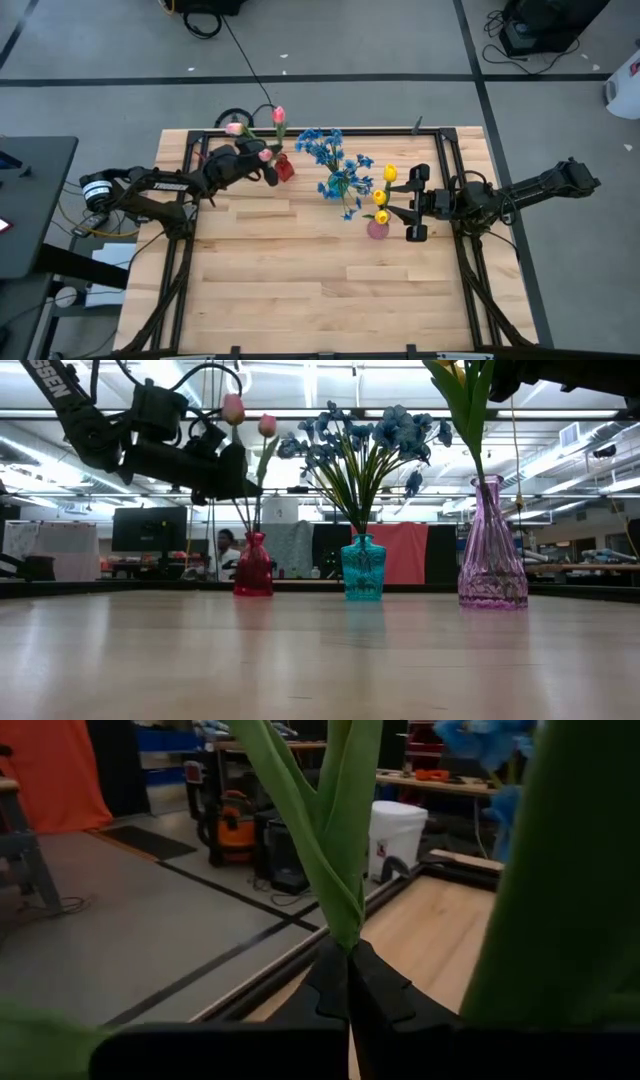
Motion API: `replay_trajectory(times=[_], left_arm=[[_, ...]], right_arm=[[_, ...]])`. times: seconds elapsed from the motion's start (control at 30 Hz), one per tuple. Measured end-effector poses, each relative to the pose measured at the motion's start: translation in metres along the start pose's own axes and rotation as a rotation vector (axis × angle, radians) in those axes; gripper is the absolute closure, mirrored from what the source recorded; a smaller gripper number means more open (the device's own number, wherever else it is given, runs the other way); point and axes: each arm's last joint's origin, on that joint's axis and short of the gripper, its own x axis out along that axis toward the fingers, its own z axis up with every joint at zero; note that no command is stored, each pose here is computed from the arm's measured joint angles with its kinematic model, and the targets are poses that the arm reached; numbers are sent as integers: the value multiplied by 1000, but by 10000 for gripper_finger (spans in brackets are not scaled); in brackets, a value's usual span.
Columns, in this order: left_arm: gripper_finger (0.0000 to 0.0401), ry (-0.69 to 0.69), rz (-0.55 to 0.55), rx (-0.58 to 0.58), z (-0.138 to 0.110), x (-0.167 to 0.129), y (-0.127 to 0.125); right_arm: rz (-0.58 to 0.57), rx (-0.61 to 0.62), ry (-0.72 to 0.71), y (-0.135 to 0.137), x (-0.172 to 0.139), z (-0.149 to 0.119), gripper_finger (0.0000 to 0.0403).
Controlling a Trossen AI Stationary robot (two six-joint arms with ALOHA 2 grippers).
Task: Sort flowers into vase by color
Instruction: Put the pink tulip into the red flower vase
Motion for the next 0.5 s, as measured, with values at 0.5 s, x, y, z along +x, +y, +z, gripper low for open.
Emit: replay_trajectory(times=[0.5], left_arm=[[347, 57, -13, 3, -5, 0, 0]], right_arm=[[0, 0, 1, 0, 0, 0, 192]])
